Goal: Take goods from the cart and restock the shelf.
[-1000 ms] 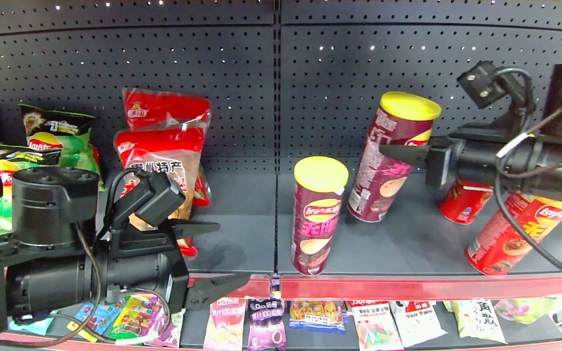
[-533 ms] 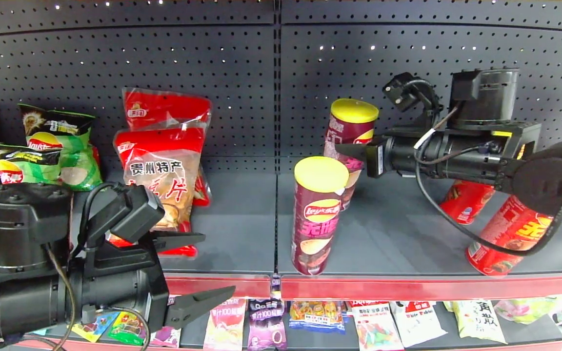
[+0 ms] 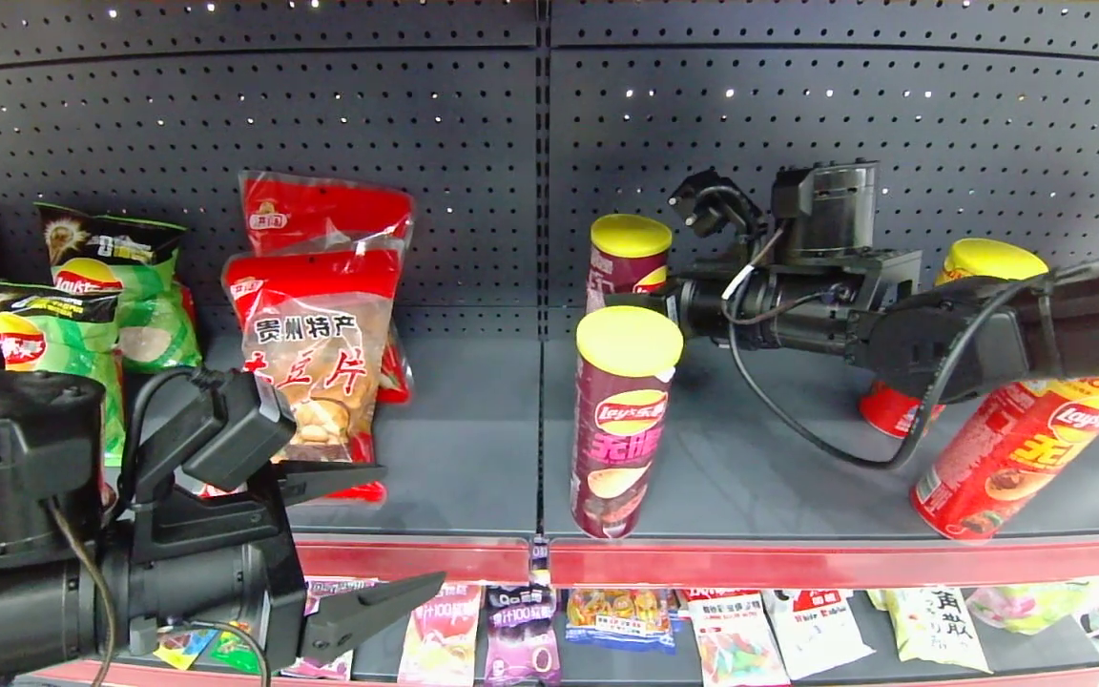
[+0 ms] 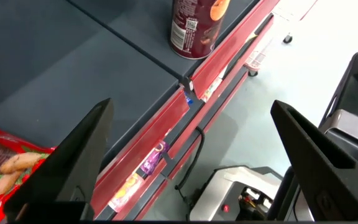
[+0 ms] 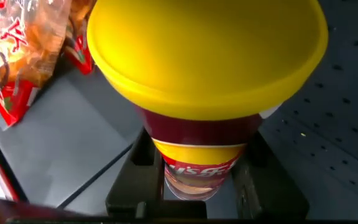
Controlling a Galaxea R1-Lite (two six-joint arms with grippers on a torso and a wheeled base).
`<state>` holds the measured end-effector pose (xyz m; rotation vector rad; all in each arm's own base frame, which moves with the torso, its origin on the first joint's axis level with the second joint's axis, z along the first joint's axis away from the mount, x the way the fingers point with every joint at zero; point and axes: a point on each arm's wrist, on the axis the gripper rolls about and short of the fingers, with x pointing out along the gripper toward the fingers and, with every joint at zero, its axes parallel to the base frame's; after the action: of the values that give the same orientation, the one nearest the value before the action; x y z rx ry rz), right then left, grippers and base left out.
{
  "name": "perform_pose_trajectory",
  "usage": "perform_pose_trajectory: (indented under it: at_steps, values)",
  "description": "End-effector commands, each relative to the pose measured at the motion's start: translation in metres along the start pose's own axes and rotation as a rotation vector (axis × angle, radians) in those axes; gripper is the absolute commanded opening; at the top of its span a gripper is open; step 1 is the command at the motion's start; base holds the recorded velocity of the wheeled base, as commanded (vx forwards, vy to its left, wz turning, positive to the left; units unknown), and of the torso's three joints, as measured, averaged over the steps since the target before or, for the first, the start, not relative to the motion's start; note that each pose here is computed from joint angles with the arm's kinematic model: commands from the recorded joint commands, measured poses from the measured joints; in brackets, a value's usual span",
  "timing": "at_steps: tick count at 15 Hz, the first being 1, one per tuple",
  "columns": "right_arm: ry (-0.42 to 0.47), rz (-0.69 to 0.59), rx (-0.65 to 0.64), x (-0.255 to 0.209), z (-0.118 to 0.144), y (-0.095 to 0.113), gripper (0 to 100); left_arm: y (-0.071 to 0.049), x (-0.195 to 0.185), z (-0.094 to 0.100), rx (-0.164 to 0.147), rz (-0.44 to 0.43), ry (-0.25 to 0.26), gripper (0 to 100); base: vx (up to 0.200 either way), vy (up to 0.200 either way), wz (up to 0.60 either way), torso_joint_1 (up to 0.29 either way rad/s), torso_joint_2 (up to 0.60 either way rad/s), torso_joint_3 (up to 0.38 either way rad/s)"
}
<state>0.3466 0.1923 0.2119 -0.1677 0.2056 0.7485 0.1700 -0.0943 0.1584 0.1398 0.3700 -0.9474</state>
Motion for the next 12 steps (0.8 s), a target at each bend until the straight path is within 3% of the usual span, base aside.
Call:
perform_pose_trajectory:
  at_steps: [1,7,8,12]
  values:
    - [0.012,0.009,0.001,0.0059,-0.0045,0.0021,0,-0.0006,-0.0009,-0.0004,0.002,0.000,-0.001,100,0.000,0.000,0.00,0.000,0.00,0.000]
    - [0.021,0.006,0.005,0.0093,-0.0088,0.0012,0,-0.0013,-0.0016,-0.0022,-0.002,-0.001,0.003,100,0.000,0.000,0.00,0.000,0.00,0.000]
    - [0.020,0.004,0.005,0.0093,-0.0086,0.0011,100,-0.0013,-0.0016,-0.0022,-0.002,-0.001,0.003,100,0.000,0.000,0.00,0.000,0.00,0.000]
    - [0.017,-0.010,0.008,0.0045,-0.0061,0.0017,100,-0.0010,-0.0010,-0.0026,-0.003,-0.001,0.005,100,0.000,0.000,0.00,0.000,0.00,0.000]
